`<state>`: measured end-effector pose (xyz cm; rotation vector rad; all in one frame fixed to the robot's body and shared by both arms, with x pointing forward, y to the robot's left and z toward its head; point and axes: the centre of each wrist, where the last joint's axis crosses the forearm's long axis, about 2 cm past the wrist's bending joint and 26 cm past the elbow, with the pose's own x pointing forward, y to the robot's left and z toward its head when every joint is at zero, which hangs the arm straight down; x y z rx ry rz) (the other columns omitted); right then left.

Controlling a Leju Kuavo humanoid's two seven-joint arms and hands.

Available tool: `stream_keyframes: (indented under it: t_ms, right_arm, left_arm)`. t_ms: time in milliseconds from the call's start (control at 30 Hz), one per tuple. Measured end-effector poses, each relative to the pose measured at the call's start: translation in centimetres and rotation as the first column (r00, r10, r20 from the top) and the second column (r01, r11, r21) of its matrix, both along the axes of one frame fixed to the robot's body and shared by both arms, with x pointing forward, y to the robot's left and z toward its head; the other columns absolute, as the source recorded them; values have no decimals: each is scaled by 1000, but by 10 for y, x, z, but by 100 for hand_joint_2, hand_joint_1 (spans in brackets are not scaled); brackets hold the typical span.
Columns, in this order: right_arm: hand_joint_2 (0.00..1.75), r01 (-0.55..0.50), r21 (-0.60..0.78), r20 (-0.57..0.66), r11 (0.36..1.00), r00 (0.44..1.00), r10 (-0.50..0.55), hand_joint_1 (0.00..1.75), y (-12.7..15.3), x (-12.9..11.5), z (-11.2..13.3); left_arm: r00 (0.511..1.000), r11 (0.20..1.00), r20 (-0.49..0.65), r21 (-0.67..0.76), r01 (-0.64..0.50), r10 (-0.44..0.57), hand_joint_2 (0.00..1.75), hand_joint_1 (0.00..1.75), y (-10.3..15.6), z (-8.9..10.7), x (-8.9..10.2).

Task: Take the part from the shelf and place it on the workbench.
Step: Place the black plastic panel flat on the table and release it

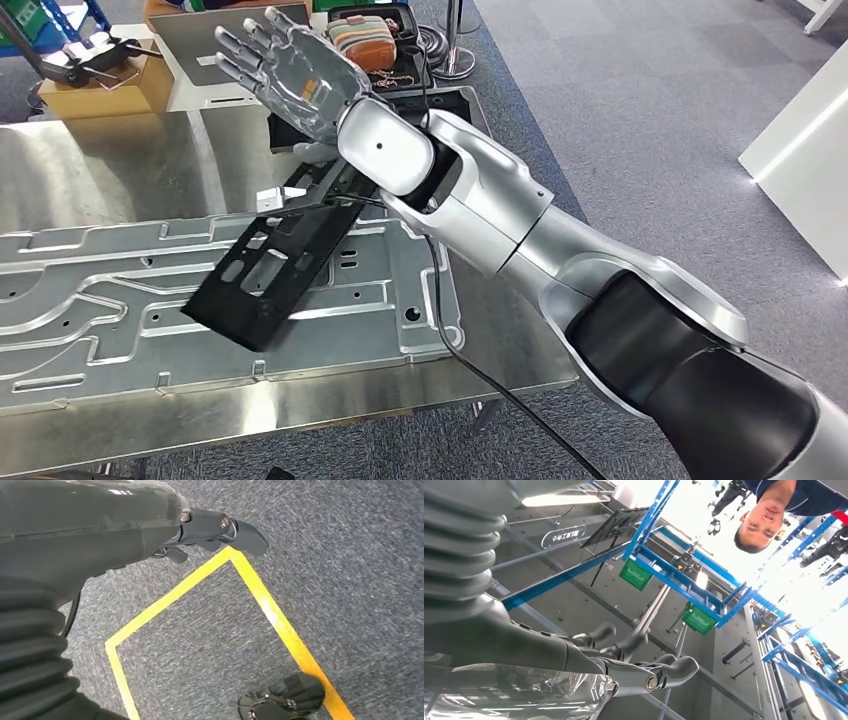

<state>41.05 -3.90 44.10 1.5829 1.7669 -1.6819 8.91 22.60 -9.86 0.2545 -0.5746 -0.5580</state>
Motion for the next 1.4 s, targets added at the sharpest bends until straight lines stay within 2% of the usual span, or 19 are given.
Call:
stream_keyframes:
  t_ms: [767, 1400]
  right_arm:
    - [0, -21, 36, 13, 999, 1000, 21, 0, 2, -9, 7]
    - [0, -32, 22, -38, 999, 999, 33, 0, -5, -15, -8]
  left_arm:
    - [997, 998, -48, -28, -57, 55, 0, 0, 0, 1, 5]
    - [997, 998, -57, -42, -48, 46, 0, 0, -2, 2, 9]
